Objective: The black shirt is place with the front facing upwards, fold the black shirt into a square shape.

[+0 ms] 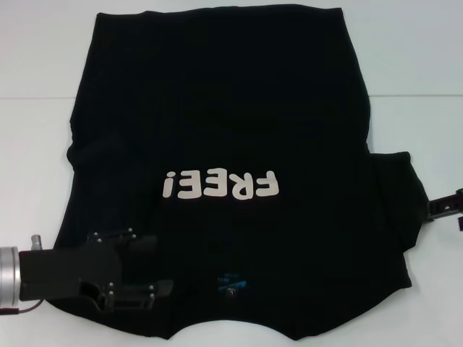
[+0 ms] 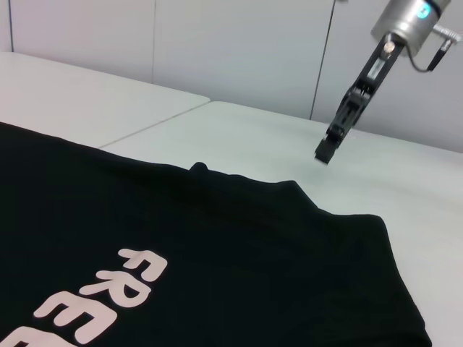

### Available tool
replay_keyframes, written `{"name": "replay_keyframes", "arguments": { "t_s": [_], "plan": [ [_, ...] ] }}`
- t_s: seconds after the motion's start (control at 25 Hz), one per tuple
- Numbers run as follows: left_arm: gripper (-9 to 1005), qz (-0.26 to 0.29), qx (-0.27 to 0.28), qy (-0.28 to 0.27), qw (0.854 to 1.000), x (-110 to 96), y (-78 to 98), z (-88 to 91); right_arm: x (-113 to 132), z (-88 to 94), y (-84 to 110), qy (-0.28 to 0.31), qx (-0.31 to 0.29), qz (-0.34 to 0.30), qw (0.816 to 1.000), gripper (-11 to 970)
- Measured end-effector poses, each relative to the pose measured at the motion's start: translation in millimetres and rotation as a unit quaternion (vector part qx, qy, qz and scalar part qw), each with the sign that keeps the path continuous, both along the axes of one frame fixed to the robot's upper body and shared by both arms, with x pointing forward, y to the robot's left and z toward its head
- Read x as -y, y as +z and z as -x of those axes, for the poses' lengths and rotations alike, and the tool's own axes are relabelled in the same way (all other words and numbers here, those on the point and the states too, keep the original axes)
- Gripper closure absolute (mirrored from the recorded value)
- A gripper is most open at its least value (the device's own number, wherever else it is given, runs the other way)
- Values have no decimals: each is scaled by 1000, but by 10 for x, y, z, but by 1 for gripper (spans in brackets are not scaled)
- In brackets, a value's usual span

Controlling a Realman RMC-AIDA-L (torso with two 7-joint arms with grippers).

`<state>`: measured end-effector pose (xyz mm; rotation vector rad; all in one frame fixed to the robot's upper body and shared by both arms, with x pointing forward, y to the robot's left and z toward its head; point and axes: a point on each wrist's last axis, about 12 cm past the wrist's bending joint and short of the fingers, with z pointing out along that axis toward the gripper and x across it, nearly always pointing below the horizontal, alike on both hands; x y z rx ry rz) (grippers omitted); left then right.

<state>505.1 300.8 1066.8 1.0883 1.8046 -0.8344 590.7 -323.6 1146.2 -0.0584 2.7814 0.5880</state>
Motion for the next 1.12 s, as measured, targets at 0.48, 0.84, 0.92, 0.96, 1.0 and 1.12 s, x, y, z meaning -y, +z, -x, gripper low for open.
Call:
{"name": "replay_keyframes", "arguments": {
  "t_s": [0.48,0.84,0.92,0.96,1.0,1.12],
  "plan": [
    [174,0,2,-2,1000,3,-7,9,-86,-180,-198,-22,0,-5,1000,22],
    [174,-2,4,-2,1000,-2,-2,7,-162,-253,-253,-27,2,-7,1000,25],
    [174,-2,5,-2,1000,-3,0,6,-182,-259,-278,-27,0,-8,1000,25],
    [174,-2,5,-2,1000,-4,1,5,-190,-263,-286,-27,-1,-8,1000,25],
    [174,-2,5,-2,1000,-5,3,4,-198,-267,-293,-27,-1,-9,1000,26],
    [175,-2,5,-2,1000,-7,2,5,-210,-277,-304,-27,-1,-7,1000,27]
  ]
}}
